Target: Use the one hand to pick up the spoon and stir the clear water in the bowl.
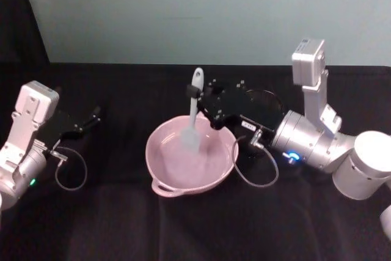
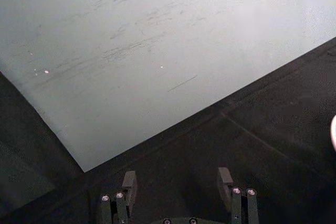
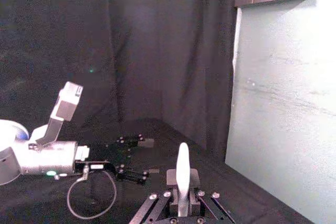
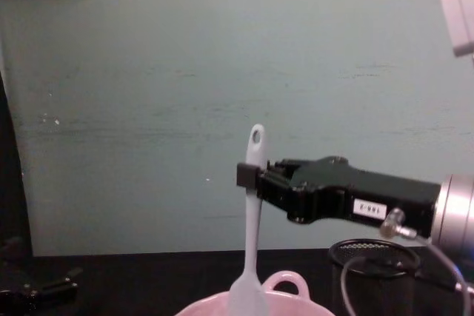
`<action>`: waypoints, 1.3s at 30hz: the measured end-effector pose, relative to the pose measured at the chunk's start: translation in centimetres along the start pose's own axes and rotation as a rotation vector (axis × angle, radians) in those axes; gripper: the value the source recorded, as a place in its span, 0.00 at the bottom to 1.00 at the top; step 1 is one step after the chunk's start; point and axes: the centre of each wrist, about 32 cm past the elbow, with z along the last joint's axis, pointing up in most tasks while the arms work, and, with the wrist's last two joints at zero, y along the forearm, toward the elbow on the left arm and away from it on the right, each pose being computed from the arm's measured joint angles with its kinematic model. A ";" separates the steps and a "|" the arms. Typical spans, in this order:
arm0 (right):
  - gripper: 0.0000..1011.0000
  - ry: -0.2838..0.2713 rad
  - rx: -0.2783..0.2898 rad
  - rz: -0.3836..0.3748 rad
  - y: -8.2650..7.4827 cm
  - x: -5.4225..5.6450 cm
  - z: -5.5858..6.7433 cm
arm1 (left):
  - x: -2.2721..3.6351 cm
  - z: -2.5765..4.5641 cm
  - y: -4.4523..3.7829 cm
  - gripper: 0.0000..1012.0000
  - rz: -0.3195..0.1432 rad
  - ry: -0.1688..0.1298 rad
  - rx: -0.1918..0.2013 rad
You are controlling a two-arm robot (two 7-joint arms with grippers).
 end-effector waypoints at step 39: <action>0.11 0.003 0.012 -0.196 -3.7 5.2 7.9 | 0.00 0.00 0.00 1.00 0.000 0.000 0.000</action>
